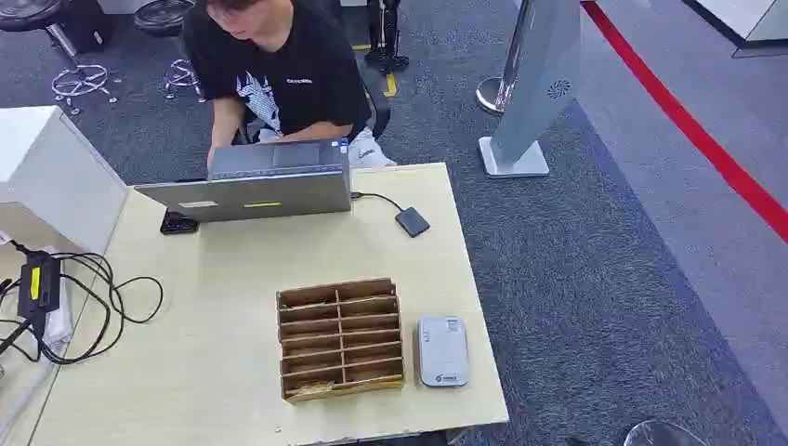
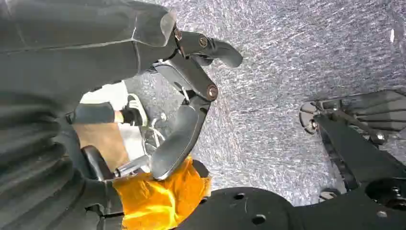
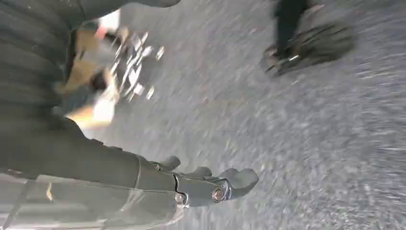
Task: Pass the card to the sensor for recognition and then transmit it.
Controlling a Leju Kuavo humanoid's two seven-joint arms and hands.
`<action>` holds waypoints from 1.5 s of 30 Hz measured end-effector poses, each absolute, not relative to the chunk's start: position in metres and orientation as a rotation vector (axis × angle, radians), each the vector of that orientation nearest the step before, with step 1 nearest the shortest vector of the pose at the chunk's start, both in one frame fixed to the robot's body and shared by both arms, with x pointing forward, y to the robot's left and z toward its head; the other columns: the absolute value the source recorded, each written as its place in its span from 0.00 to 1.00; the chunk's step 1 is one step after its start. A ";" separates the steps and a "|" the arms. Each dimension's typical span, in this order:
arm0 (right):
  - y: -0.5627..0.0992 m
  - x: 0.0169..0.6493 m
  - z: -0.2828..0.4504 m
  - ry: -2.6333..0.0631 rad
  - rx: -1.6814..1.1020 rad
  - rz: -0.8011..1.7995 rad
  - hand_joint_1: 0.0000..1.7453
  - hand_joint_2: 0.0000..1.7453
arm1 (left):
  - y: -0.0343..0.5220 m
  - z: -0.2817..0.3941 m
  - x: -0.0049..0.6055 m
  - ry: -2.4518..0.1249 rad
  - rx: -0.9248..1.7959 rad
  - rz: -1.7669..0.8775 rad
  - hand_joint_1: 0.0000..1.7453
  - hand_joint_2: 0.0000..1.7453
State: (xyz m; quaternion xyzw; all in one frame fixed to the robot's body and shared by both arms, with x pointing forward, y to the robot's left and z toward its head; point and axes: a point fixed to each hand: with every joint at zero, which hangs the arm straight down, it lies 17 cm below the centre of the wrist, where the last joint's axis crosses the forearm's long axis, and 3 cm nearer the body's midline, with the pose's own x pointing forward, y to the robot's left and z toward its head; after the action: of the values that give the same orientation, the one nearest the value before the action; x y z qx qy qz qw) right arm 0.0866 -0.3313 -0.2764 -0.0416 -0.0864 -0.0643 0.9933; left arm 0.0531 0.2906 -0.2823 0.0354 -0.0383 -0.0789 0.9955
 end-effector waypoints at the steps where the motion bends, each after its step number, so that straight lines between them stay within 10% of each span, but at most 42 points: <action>1: -0.333 0.094 -0.275 -0.191 -0.074 -0.179 0.00 1.00 | 0.291 -0.282 0.053 -0.073 0.071 -0.161 0.00 1.00; 23: -0.467 0.308 -0.152 -0.943 0.121 -1.045 0.00 1.00 | 0.294 -0.282 0.042 0.019 0.081 -0.157 0.00 1.00; 45: -0.541 0.379 0.017 -1.537 -0.182 -0.604 0.00 1.00 | 0.286 -0.282 0.038 0.035 0.069 -0.137 0.00 1.00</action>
State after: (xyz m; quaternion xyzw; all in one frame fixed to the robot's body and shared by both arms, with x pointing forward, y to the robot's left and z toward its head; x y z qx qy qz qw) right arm 0.3789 -0.5407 0.0165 -0.0808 -0.6830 -0.2683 0.6746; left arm 0.0375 0.2862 -0.2825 0.0345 0.0176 -0.0686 0.9969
